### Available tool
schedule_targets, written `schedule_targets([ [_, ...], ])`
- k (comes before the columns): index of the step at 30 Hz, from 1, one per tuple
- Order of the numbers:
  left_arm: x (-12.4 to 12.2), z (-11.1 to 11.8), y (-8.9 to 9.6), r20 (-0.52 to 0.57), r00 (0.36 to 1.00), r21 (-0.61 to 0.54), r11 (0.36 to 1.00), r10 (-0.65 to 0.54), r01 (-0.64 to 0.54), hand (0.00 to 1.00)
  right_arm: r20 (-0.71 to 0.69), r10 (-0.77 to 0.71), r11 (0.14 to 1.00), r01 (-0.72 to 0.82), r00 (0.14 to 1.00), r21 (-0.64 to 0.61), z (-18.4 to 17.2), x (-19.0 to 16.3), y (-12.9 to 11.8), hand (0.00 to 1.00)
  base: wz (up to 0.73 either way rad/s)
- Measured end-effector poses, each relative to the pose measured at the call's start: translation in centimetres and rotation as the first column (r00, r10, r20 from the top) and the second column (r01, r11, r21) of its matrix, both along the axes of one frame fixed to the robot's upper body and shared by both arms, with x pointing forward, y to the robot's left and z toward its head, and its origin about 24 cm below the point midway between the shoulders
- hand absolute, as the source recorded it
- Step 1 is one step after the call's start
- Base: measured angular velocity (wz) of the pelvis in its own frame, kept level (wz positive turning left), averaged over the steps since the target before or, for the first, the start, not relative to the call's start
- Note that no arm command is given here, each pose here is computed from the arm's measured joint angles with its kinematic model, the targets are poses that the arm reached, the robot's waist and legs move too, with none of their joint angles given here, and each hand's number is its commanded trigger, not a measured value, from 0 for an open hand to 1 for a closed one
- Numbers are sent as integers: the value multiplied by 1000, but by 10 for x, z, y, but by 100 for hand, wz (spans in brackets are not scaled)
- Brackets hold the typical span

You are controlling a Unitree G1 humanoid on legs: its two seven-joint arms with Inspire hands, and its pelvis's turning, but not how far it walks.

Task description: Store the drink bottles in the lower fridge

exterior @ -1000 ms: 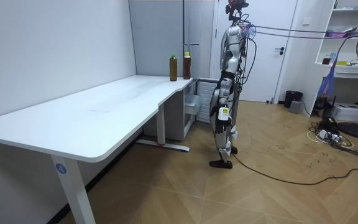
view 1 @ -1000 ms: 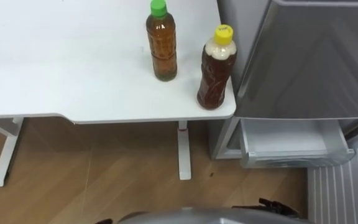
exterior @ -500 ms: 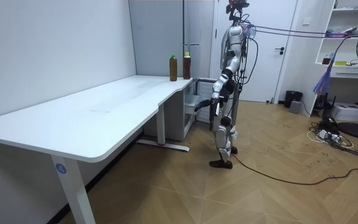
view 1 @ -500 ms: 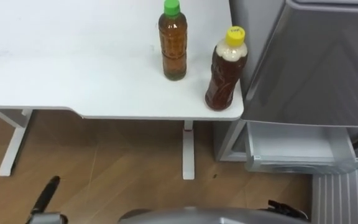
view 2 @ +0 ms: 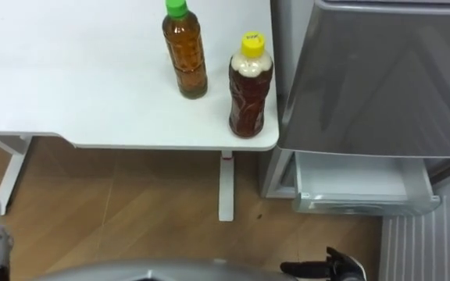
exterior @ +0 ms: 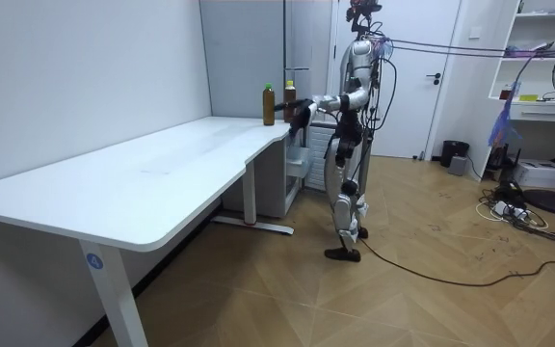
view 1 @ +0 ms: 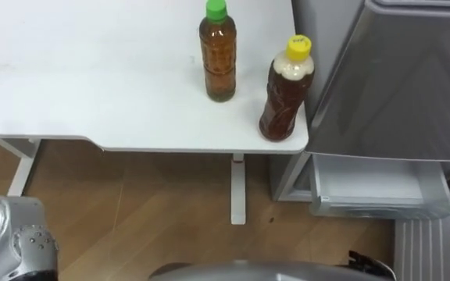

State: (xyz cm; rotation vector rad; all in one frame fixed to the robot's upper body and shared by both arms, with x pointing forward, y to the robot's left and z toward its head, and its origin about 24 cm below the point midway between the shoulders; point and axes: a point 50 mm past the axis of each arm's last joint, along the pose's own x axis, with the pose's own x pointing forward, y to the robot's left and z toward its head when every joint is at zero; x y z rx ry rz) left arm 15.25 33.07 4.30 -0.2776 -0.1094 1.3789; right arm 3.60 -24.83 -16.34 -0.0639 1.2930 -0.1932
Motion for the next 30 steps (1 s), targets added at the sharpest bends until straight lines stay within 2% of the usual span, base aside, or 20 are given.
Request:
schedule_targets([
  [3,7,30,-3,95,994,105,993,-60,50,0,3,-2,1000,2,1000,9,0,-3,-1,0,-4],
  [7,10,64,-10,128,981,297,950,-143,100,0,2,-23,1000,23,1000,12,0,-5,-3,0,-2],
  [14,18,96,-35,187,923,439,869,-336,228,0,-18,-26,1000,26,1000,17,1,-8,-9,0,2],
  [17,23,107,-51,167,872,514,796,-460,321,0,-54,-18,999,20,998,33,1,-16,-14,0,0],
  [20,32,115,-68,144,789,563,704,-598,432,0,-69,-13,999,16,998,42,2,-17,-15,0,4],
  [22,44,117,-82,105,702,584,615,-704,530,0,-83,18,998,-13,996,57,1,-18,-14,0,2],
  [26,54,115,-100,40,583,590,490,-812,641,0,-94,39,998,-33,995,62,1,-16,-13,0,-3],
  [30,65,117,-126,-15,413,607,320,-911,727,0,-122,113,993,-107,986,53,1,-14,-15,0,-7],
])
